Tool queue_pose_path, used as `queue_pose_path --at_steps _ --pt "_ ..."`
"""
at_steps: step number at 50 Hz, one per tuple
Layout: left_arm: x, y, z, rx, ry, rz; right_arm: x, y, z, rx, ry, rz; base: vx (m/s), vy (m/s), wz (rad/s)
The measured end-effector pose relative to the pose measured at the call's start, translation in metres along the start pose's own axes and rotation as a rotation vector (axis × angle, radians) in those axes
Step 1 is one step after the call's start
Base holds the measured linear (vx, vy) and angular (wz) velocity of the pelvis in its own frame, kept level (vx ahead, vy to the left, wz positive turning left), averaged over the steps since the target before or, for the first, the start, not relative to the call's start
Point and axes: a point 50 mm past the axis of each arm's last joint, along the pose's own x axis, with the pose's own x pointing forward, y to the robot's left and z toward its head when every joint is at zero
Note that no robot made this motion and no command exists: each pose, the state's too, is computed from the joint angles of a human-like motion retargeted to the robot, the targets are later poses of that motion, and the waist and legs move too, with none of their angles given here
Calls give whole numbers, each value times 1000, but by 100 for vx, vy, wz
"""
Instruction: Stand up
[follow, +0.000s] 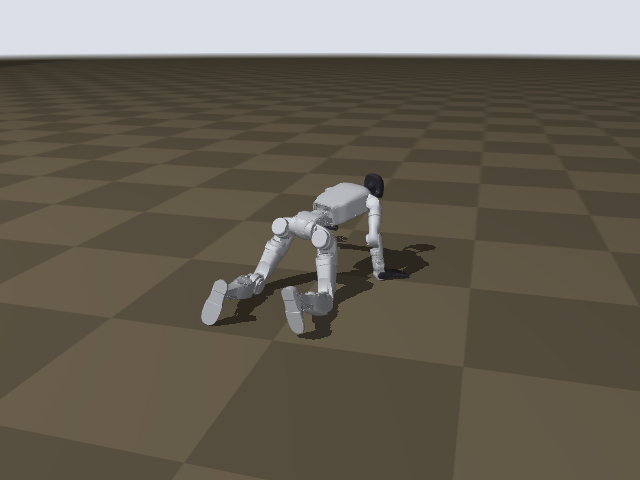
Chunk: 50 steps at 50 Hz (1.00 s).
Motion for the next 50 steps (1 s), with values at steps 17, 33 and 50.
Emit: queue_pose_path --at_steps 17,33,50 --pt "38 26 -46 344 237 53 92 13 94 143 -33 -240 -38 21 -110" --pt "-94 -37 89 -134 174 -297 187 -55 26 -144 4 -343 -39 12 138" --pt "-88 -35 85 -169 287 -108 193 -55 36 -137 -10 -331 -7 -11 27"
